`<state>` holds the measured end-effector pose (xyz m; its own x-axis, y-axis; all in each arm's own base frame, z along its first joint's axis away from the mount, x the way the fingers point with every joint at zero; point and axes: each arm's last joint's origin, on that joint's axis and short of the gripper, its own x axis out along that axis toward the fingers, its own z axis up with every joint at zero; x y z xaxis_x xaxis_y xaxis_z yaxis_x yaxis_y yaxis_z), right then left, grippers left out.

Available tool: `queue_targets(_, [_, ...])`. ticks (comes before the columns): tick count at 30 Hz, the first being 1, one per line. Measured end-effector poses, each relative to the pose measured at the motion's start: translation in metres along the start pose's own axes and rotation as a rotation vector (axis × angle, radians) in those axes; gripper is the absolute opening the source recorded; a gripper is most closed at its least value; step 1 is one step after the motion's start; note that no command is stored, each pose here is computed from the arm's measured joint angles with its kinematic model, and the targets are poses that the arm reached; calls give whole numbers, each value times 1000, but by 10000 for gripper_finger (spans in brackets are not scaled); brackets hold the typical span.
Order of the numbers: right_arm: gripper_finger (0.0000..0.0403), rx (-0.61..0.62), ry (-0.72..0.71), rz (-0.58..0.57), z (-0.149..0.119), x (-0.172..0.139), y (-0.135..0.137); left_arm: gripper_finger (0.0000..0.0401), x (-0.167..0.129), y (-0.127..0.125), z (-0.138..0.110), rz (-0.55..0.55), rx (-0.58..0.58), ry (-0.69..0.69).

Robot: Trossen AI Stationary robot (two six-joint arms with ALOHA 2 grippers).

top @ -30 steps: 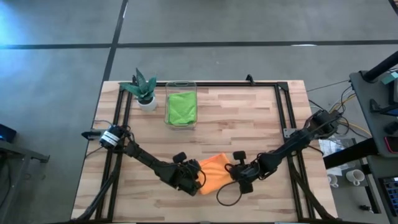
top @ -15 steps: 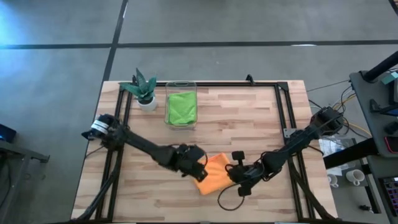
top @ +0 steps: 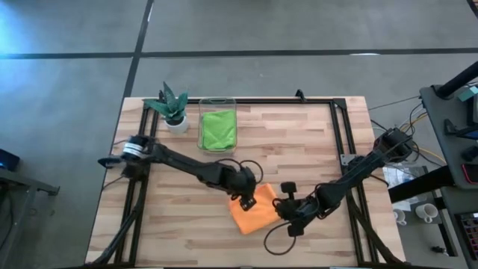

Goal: Fold microfiber towels
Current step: Stack the orange microfiber cloth on top on the green microfiber cloth into the bin

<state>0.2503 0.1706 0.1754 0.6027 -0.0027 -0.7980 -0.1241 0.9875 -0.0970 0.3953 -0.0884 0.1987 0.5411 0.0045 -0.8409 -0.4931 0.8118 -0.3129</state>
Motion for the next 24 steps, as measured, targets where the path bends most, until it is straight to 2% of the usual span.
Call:
queue_targets(6, [9, 15, 16, -3, -2, 0, 0, 240, 33, -6, 9, 26, 84, 104])
queue_targets(13, [9, 8, 32, 2, -3, -1, 0, 240, 56, -4, 19, 104, 99, 193])
queue_targets(19, [9, 6, 41, 19, -4, -1, 1, 239, 65, -4, 13, 87, 109, 246])
queue_targets(24, [9, -3, 42, 18, -4, -1, 0, 216, 71, -11, -1, 102, 162, 262])
